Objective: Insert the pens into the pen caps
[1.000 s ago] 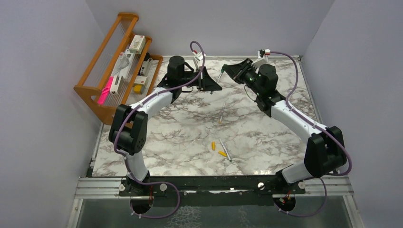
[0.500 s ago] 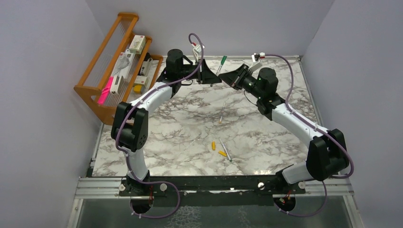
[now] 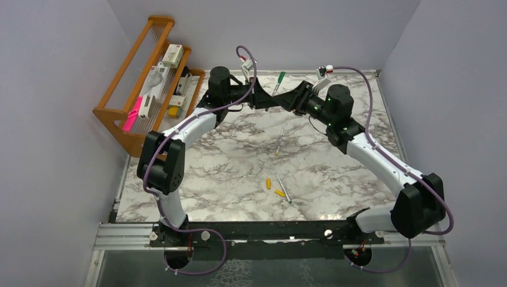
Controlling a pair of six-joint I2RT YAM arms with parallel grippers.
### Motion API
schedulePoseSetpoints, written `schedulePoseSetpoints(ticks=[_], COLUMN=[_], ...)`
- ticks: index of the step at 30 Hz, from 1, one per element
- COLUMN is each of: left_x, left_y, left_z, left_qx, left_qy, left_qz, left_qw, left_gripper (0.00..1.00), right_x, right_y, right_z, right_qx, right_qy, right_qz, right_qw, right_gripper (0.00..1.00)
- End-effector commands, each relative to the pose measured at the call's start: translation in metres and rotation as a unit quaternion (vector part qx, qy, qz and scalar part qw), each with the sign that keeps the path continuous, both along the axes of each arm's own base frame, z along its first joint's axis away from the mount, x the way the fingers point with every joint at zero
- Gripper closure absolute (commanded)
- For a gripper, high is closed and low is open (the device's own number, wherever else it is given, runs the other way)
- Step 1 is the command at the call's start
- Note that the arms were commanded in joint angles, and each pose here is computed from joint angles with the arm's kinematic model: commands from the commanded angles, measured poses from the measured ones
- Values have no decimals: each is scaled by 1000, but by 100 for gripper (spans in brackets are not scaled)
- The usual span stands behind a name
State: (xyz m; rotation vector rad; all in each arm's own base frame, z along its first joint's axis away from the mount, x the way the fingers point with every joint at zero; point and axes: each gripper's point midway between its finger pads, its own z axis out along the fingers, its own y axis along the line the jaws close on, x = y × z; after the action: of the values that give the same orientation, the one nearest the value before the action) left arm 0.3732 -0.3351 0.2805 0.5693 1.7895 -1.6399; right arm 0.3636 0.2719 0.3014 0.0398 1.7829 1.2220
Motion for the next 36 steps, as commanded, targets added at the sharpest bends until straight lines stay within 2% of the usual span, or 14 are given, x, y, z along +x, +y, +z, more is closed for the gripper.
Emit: schedulePoseSetpoints(ticks=[1,5,10,21,36], left_x=[9,3,-3,-17,-29], left_y=[8,10,11,12,12], left_z=[42,45,45,40,40], left_qx=[-29,-28,-27,-24,-24], left_qy=[-102,-114,-122,-121,-120], left_qz=[53,52,41,31,11], left_qw=[993,992,991,992,992], left_gripper=[100,100,100,100,100], right_x=[-15,-1,10,35,61], right_y=[1,-11,-8,3,6], right_z=[21,29,38,73,72], right_qx=[-30,-19,-4,5,5], right_qy=[-8,-10,-22,-72,-76], right_qz=[17,-10,-3,10,0], right_qw=[999,1000,1000,997,997], right_gripper=[50,33,29,30,37])
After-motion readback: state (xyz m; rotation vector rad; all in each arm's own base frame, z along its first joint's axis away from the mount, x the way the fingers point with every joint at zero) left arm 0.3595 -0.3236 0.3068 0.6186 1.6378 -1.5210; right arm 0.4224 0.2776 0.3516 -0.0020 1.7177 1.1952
